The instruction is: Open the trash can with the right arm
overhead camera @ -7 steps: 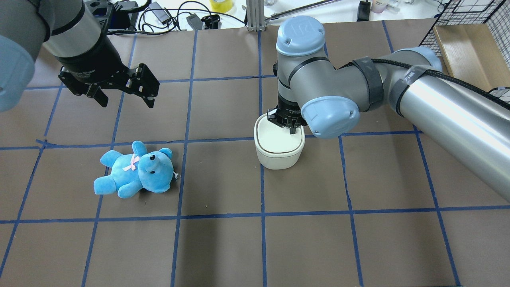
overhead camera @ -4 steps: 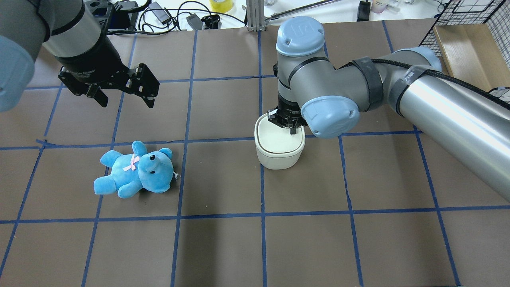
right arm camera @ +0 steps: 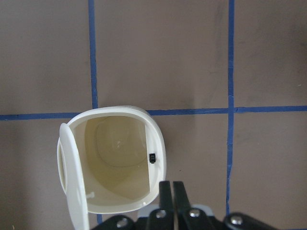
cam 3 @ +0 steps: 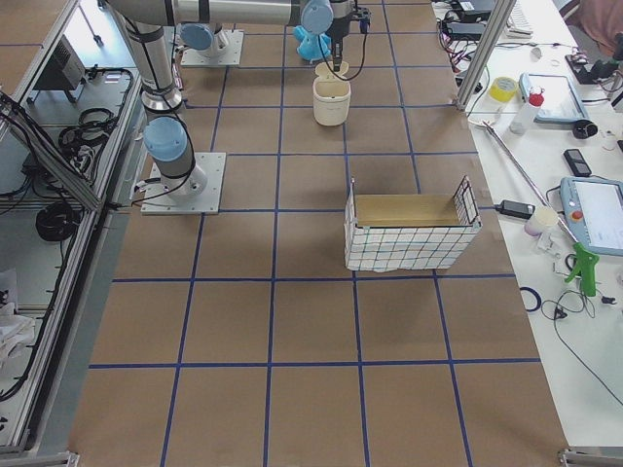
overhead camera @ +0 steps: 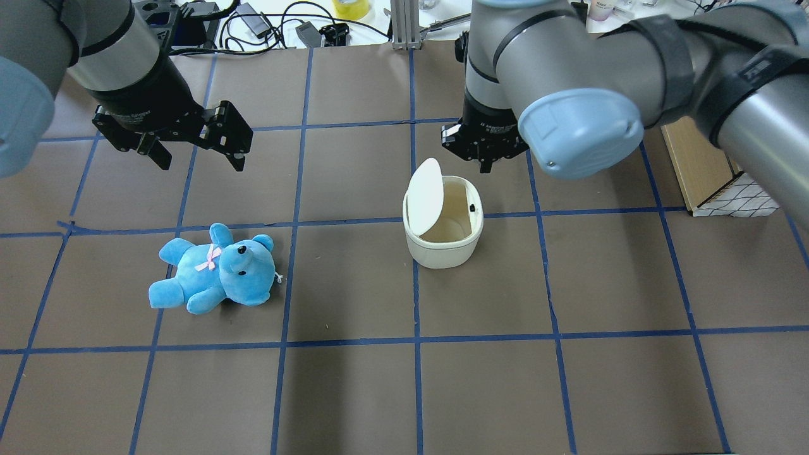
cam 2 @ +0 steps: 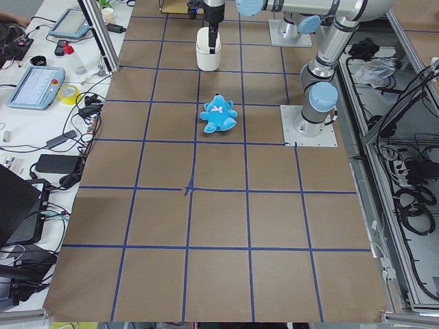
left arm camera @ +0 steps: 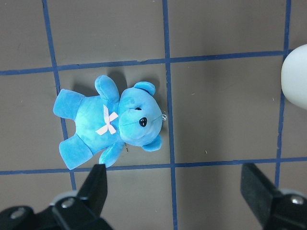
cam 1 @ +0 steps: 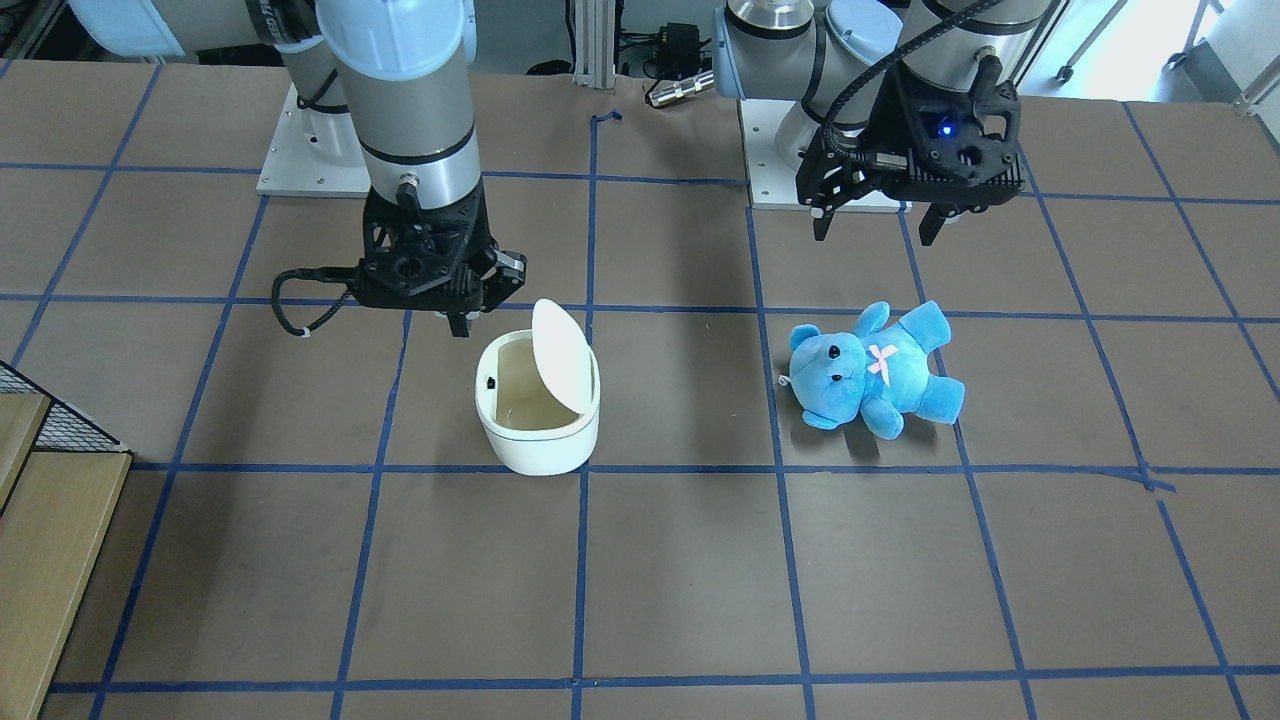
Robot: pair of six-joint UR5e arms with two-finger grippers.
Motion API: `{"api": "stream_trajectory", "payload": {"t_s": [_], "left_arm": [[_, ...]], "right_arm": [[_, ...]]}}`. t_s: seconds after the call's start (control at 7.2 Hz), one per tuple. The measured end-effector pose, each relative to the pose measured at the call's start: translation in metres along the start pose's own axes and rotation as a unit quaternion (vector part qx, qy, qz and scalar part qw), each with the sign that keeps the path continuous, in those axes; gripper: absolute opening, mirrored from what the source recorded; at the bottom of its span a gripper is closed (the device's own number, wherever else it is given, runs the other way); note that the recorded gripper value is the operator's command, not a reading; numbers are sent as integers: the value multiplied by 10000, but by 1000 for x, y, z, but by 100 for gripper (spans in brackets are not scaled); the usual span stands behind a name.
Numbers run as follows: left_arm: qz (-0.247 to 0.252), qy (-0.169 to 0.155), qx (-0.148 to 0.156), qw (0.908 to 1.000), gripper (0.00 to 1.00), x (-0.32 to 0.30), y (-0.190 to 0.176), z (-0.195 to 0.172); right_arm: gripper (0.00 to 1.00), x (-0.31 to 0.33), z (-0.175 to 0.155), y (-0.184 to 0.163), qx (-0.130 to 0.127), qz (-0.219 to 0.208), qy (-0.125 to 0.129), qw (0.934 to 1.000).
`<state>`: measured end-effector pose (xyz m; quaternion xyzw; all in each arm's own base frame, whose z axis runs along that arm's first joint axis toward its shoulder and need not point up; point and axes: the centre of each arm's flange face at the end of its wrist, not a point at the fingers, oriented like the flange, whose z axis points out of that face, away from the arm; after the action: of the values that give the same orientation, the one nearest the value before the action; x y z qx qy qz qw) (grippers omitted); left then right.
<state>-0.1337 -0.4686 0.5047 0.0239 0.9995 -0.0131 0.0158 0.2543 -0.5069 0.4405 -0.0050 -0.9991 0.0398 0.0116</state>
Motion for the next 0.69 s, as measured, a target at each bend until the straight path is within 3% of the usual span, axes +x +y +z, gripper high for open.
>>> {"api": "stream_trajectory", "payload": {"t_s": [0.42,0.69], "left_arm": [[-2,0,0,10000,100,0,0,0],[0,0,0,10000,100,0,0,0]], "right_arm": [[100,66,-61,-31,230,26,11,9997],[100,82,-75,-34,311,78,-5,9995]]}}
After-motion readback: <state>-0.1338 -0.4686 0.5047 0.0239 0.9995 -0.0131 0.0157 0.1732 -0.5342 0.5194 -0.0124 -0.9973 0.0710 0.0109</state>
